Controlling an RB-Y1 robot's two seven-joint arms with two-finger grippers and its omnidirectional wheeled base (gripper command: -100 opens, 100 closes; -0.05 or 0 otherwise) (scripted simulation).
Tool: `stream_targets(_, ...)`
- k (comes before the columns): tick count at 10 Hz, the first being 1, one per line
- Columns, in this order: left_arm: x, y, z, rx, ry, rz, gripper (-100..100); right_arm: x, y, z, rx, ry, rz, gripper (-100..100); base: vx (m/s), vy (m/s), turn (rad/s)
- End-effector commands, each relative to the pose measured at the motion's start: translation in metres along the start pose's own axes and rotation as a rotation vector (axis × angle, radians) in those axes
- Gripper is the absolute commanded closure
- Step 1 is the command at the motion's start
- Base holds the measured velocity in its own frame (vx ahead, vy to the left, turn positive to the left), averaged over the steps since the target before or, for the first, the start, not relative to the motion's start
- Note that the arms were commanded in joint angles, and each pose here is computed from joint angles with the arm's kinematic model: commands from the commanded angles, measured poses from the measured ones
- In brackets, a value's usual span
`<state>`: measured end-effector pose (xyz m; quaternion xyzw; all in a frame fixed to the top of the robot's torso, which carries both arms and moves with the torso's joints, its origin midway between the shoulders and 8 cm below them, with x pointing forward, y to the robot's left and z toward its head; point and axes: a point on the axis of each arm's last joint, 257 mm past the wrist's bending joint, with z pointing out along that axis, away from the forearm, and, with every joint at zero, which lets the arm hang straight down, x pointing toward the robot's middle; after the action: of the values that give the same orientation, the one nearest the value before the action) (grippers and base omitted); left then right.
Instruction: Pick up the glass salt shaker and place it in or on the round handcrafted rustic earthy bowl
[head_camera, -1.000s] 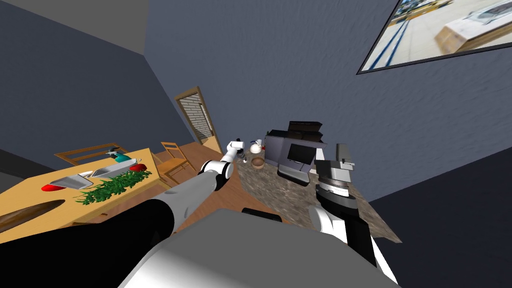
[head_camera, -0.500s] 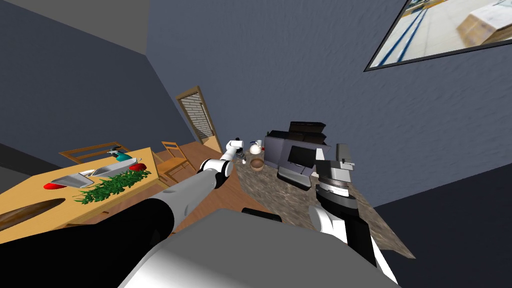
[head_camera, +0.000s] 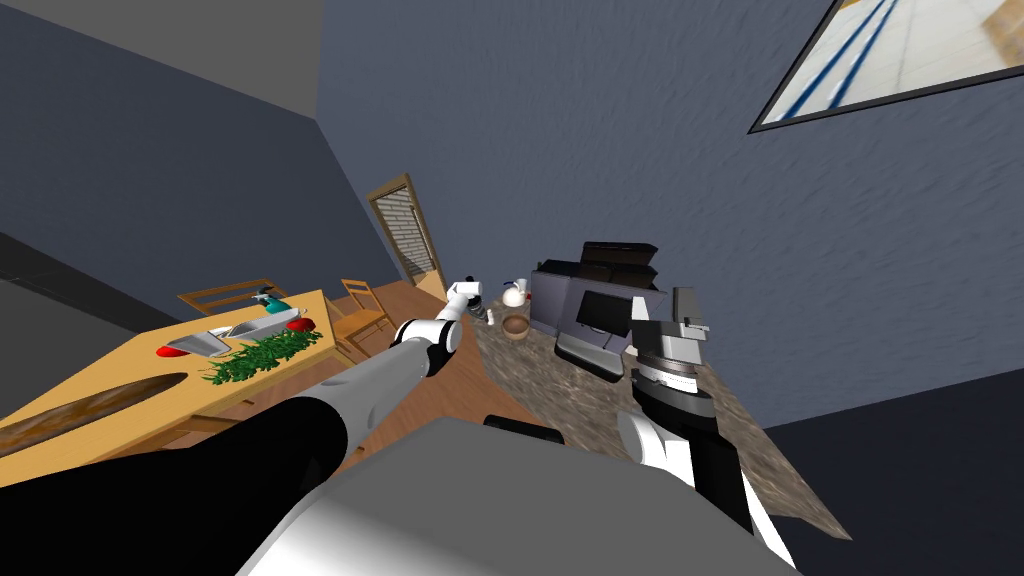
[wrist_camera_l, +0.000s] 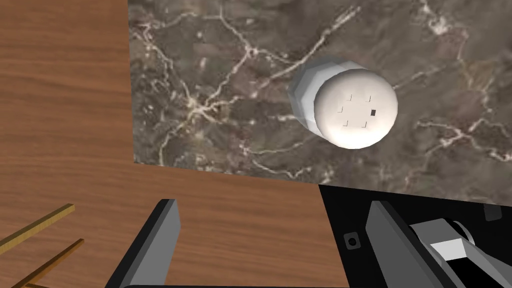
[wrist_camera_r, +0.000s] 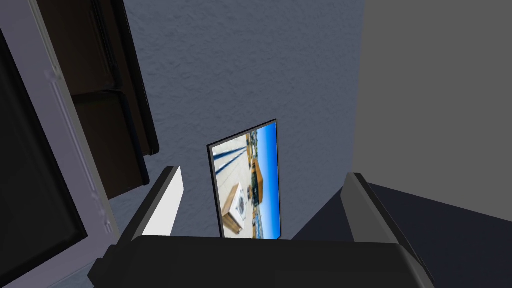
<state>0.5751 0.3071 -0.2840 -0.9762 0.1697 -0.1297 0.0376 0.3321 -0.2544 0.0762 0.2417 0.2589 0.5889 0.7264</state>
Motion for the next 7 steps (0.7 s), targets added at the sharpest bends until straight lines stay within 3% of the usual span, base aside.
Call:
stream_targets(1, 0.000, 0.000, 0.000, 0.000, 0.000, 0.002, -100, 0.000, 0.000, 0.000, 0.000, 0.000, 0.000, 0, 0.020, 0.026, -0.077)
stream_targets(6, 0.000, 0.000, 0.000, 0.000, 0.000, 0.002, -100, 0.000, 0.000, 0.000, 0.000, 0.000, 0.000, 0, -0.001, -0.002, 0.005)
stream_targets(7, -0.007, 0.001, 0.013, -0.001, 0.001, 0.006, -100, 0.000, 0.000, 0.000, 0.000, 0.000, 0.000, 0, 0.000, 0.000, 0.000)
